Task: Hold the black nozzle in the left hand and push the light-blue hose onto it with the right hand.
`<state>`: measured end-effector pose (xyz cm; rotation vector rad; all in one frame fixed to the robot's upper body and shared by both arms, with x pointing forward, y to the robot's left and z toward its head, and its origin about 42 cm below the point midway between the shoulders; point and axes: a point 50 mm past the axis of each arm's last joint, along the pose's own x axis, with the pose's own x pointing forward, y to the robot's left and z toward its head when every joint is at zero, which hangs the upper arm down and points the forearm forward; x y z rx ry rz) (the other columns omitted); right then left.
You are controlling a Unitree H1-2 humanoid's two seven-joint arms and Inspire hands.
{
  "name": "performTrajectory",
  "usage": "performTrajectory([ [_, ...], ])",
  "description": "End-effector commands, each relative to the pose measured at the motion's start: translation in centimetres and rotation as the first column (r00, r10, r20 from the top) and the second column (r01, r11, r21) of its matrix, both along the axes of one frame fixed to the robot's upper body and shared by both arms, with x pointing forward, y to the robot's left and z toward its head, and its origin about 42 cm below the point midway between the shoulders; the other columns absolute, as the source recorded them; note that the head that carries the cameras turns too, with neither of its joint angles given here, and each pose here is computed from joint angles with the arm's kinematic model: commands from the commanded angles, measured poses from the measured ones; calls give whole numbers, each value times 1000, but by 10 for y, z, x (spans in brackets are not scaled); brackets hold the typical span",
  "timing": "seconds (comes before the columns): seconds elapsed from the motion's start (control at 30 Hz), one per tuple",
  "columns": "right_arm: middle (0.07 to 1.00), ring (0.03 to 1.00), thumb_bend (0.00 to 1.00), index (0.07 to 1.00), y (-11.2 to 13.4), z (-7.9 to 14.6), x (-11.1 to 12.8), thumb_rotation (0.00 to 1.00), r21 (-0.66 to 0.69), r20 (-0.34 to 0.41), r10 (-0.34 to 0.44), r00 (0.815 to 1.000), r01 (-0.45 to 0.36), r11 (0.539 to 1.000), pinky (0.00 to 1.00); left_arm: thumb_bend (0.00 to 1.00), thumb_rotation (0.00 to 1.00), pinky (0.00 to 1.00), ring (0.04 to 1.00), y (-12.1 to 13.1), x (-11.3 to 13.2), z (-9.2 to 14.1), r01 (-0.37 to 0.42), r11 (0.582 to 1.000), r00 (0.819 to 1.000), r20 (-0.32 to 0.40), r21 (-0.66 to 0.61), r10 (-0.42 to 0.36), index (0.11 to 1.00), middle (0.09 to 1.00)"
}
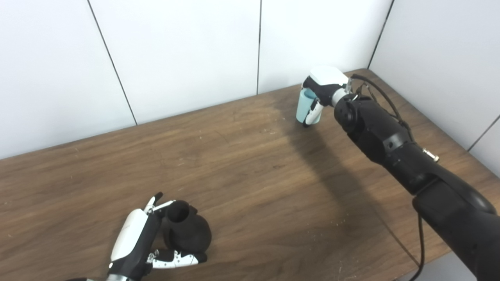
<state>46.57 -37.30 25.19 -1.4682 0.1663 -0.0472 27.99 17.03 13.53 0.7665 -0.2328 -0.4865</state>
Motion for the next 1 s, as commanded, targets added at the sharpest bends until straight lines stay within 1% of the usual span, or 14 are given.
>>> performTrajectory([
  [0.0, 489, 420, 499, 506, -1, 48, 0, 0, -35, 134, 26, 991, -22, 999, 326, 521, 0, 1000, 639, 26, -16, -40, -60, 984, 977, -190, 169, 92, 488, 500],
  [0.3, 493, 420, 499, 502, 29, 77, -26, 0, -48, 187, 141, 972, -134, 990, 320, 520, 0, 1000, 645, 15, -19, -38, -58, 984, 979, -185, 166, 89, 485, 505],
  [0.53, 497, 420, 499, 497, 62, 93, -52, 0, -16, 201, 255, 946, -257, 966, 317, 520, 0, 1000, 636, 5, -21, -37, -51, 987, 981, -177, 154, 79, 484, 506],
  [0.63, 495, 417, 498, 502, 79, 97, -64, 0, -11, 209, 316, 926, -320, 947, 315, 519, 0, 1000, 638, 3, -22, -36, -46, 987, 982, -177, 157, 74, 481, 511],
  [0.7, 497, 417, 497, 507, 91, 100, -72, 0, -12, 216, 357, 909, -363, 932, 310, 519, 0, 1000, 640, -1, -24, -35, -44, 987, 982, -177, 155, 71, 480, 512],
  [0.77, 498, 417, 497, 511, 104, 103, -82, 0, -8, 226, 408, 885, -417, 909, 305, 519, 0, 1000, 640, -4, -25, -34, -43, 988, 981, -181, 151, 70, 480, 511],
  [0.8, 497, 418, 497, 512, 107, 104, -85, 0, -7, 228, 420, 878, -430, 903, 304, 520, 0, 1000, 639, -5, -25, -34, -43, 988, 981, -182, 151, 71, 481, 510],
  [0.83, 497, 418, 497, 513, 113, 106, -89, 0, -3, 232, 444, 865, -456, 890, 303, 520, 0, 1000, 639, -6, -26, -35, -45, 988, 980, -186, 147, 72, 481, 510],
  [0.9, 498, 420, 497, 514, 119, 108, -95, 0, 3, 236, 470, 851, -484, 875, 301, 520, 0, 1000, 634, -8, -26, -36, -47, 989, 979, -191, 143, 74, 482, 508],
  [0.97, 497, 424, 497, 513, 127, 109, -101, 0, 19, 235, 507, 829, -525, 851, 301, 520, 0, 1000, 633, -10, -28, -36, -51, 989, 978, -192, 141, 78, 486, 503],
])
